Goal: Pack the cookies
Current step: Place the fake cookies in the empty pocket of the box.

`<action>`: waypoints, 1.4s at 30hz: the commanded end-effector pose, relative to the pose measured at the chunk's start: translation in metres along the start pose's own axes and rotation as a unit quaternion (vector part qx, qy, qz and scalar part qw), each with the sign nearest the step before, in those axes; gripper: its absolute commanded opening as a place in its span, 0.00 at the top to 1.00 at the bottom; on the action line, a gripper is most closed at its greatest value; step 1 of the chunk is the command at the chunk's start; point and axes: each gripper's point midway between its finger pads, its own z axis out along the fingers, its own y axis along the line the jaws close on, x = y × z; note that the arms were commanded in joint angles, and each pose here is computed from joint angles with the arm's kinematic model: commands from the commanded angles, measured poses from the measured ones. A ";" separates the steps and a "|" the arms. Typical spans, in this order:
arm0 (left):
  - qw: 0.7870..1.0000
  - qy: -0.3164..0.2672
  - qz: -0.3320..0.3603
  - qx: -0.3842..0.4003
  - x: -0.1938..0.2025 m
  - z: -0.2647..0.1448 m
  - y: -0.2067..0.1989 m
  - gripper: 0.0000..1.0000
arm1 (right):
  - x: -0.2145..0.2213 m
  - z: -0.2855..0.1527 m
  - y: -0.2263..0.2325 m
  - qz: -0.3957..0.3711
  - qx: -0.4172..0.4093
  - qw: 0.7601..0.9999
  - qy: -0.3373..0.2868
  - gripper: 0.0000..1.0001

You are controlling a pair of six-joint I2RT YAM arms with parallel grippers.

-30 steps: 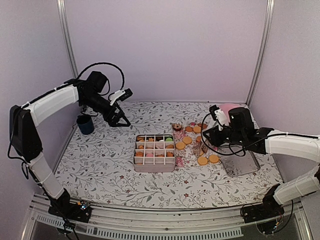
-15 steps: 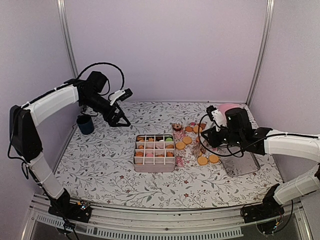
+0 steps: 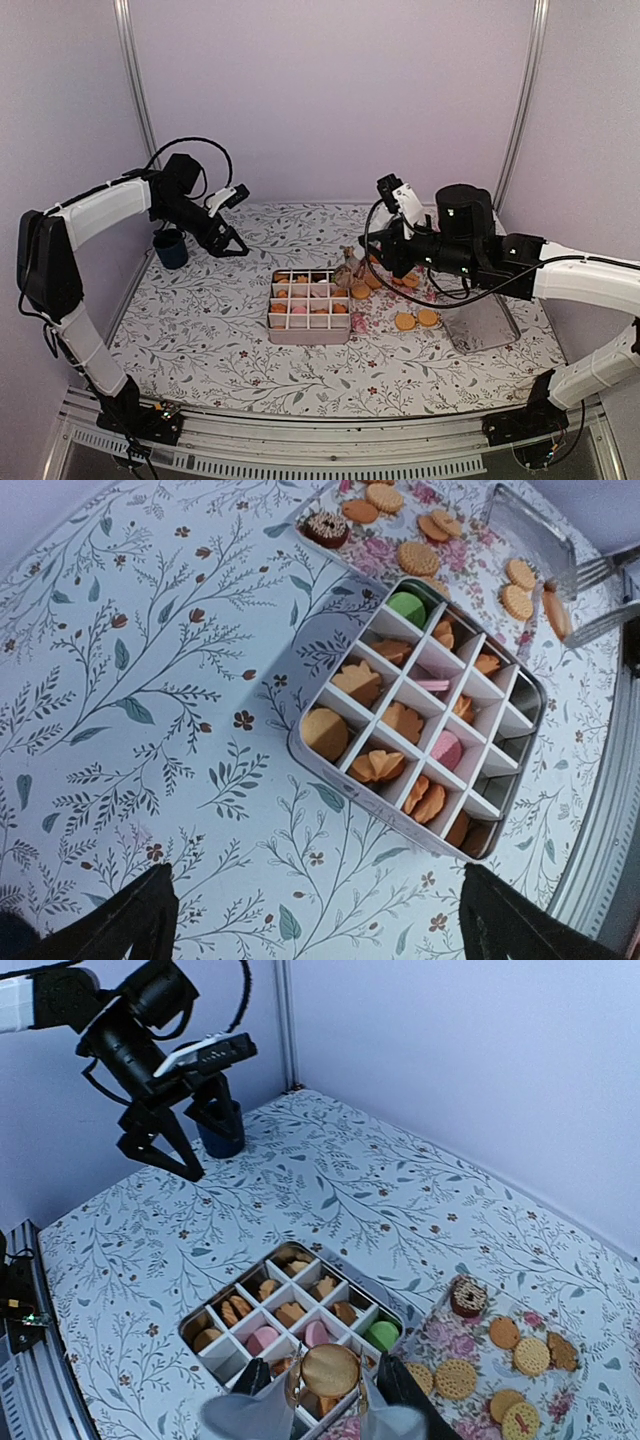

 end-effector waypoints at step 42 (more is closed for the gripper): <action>1.000 -0.025 0.000 -0.007 -0.003 -0.012 0.002 0.01 | 0.006 0.068 0.101 -0.006 -0.134 0.991 0.002 0.59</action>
